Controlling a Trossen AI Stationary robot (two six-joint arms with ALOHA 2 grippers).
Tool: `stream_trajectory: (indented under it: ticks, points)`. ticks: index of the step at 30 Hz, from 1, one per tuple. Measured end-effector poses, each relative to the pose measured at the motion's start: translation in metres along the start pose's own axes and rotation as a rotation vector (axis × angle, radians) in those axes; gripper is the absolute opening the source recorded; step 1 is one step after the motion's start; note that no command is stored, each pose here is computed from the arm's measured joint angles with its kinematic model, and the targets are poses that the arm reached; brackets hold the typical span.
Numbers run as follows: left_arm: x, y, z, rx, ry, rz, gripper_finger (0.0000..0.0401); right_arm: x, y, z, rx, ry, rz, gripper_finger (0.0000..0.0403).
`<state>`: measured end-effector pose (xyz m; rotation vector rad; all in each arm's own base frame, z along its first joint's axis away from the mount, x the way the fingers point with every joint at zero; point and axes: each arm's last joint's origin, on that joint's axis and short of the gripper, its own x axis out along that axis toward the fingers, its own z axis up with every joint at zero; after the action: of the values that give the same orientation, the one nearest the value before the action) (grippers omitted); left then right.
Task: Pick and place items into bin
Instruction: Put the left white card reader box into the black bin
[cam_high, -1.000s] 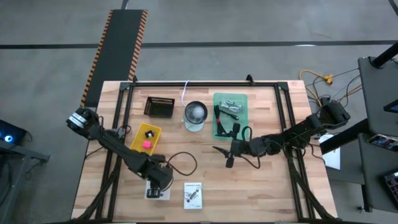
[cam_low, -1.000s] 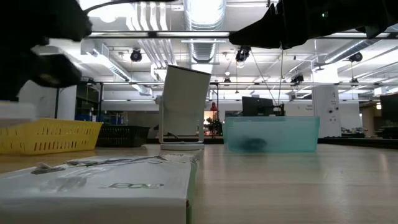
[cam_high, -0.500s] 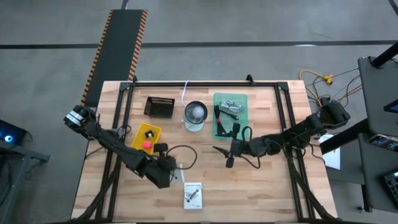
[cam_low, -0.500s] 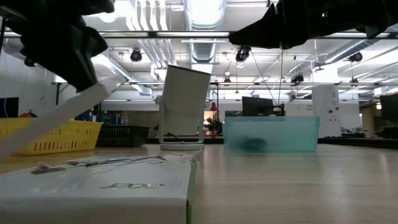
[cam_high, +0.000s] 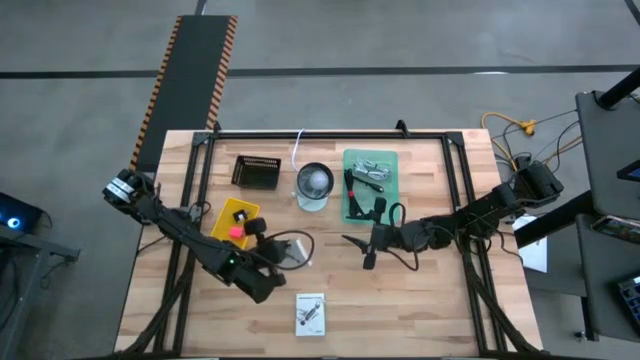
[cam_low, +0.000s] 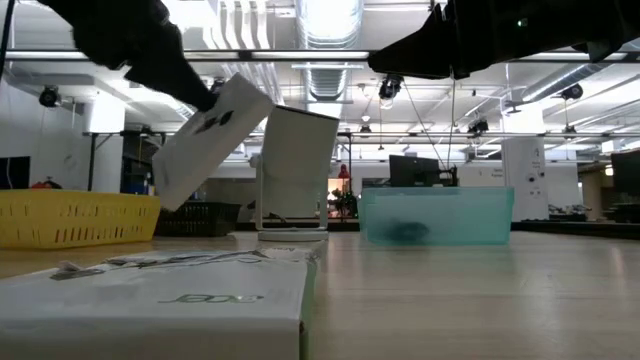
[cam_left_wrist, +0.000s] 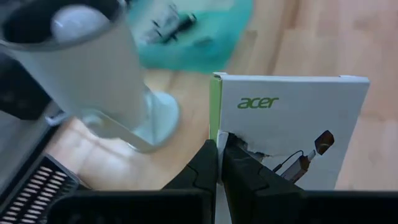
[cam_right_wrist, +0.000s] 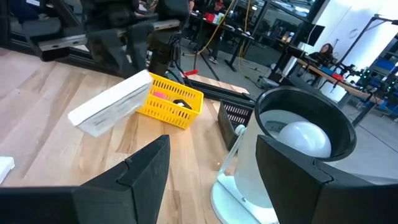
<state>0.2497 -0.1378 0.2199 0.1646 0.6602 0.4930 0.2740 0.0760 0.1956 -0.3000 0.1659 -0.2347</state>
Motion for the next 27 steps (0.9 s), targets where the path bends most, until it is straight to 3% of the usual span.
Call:
stream_trajectory:
  ticks: [16, 27]
  points:
    - [-0.010, 0.014, 0.011, -0.074, -0.149, 0.162, 0.0000, 0.000, 0.000, 0.000, 0.000, 0.000, 0.000, 0.0224]
    - [-0.031, 0.064, -0.010, -0.166, -0.213, 0.286, 0.0000, 0.000, 0.000, 0.000, -0.002, 0.000, 0.000, 0.0224]
